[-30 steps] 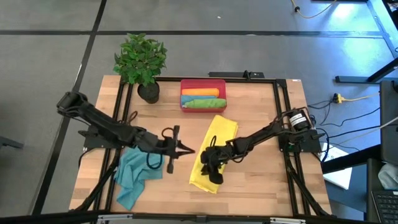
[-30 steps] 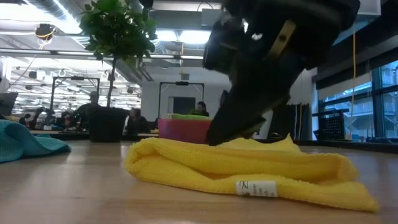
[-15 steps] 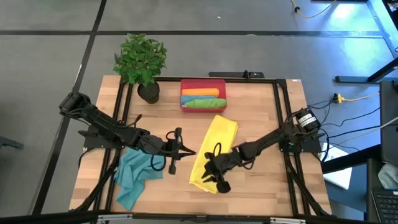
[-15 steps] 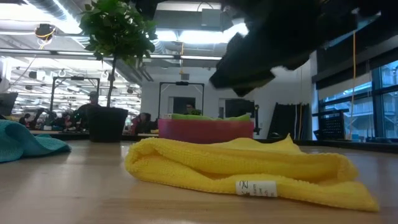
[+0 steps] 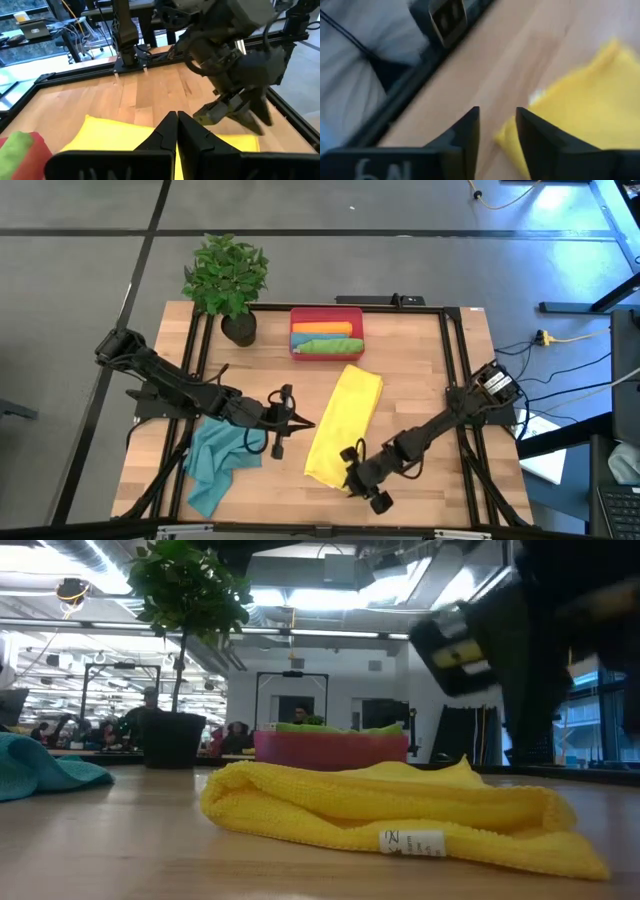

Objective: Roll microfiber towels into tight, uniform cylinder then place into a basket
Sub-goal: Fold the yellow towel

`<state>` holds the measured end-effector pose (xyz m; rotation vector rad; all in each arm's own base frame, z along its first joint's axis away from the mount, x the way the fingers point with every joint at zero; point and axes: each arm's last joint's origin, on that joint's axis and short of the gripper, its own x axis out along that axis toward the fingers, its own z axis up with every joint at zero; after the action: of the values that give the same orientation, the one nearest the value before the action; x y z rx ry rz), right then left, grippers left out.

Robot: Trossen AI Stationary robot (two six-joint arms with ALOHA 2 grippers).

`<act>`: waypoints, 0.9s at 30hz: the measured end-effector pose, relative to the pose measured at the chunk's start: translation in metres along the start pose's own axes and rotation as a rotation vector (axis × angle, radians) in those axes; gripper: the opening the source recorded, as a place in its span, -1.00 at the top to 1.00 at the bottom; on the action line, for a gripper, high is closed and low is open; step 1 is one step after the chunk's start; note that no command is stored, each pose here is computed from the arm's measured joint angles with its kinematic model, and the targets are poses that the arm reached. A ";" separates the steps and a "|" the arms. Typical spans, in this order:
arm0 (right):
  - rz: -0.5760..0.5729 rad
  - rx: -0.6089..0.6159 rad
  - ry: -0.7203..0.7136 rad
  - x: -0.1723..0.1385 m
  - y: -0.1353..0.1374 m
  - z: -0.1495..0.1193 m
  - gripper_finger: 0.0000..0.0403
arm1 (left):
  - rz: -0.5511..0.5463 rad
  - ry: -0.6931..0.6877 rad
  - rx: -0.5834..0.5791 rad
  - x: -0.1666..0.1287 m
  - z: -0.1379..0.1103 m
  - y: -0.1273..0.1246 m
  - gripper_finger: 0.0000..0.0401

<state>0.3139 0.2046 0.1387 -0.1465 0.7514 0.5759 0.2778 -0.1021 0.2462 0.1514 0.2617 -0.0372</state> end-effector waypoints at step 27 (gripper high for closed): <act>-0.348 -0.386 0.174 0.017 0.034 -0.028 -0.35 | 0.006 0.006 -0.047 0.001 -0.001 0.002 0.97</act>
<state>0.2890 0.2313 0.1090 -0.6782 0.7551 0.3719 0.2783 -0.1002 0.2458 0.1052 0.2676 -0.0249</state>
